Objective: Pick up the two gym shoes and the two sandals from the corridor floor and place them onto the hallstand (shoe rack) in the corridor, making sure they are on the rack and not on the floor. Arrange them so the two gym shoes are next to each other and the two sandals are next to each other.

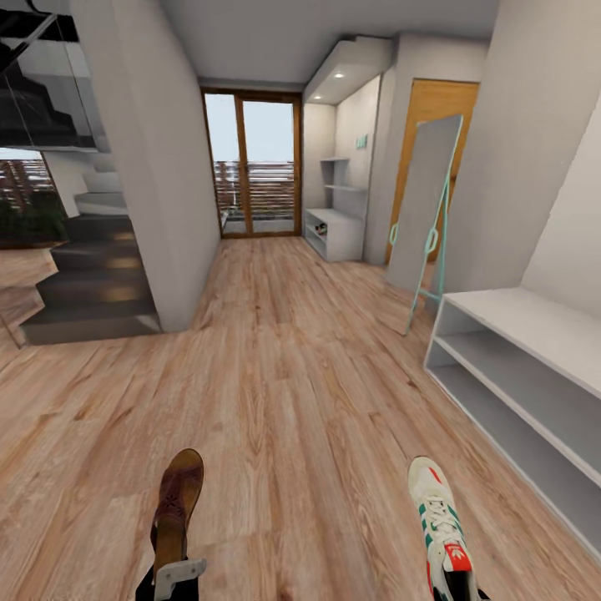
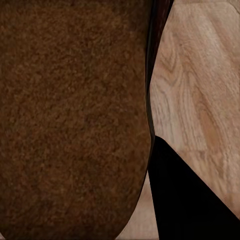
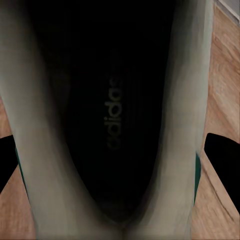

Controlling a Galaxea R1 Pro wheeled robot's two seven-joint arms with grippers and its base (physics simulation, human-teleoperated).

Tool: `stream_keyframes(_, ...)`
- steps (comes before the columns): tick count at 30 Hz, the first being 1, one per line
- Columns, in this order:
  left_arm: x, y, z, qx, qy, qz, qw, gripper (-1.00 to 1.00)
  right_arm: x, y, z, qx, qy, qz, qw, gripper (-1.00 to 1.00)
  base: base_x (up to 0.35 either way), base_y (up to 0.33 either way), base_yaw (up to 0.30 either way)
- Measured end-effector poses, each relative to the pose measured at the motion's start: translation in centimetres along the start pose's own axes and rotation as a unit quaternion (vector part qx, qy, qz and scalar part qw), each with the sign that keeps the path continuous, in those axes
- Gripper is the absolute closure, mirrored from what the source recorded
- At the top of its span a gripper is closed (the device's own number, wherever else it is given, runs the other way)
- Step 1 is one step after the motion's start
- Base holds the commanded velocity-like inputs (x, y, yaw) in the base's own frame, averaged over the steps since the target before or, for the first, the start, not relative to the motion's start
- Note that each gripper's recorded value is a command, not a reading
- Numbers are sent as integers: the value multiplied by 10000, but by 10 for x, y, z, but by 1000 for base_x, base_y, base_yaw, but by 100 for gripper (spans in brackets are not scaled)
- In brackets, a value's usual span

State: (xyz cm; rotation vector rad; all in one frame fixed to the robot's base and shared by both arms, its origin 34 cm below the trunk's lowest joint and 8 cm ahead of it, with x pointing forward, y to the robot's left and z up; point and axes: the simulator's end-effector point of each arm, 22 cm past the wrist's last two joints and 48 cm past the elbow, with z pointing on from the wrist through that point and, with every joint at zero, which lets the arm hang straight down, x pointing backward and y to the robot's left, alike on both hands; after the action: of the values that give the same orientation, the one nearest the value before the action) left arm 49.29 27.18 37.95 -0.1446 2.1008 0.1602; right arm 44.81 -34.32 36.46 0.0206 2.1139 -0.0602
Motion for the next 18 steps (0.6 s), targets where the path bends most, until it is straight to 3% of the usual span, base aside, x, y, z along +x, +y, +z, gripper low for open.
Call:
stream_keyframes(9, 0, 1, 0, -10, -2, 0, 10000, 100, 0, -1, 0, 8, -4, 1, 10000, 100, 288, 0, 256)
stream_keyframes(18, 0, 1, 0, -10, 0, 1, 10000, 100, -1, -2, 0, 20, -11, 2, 10000, 100, 338, 0, 34)
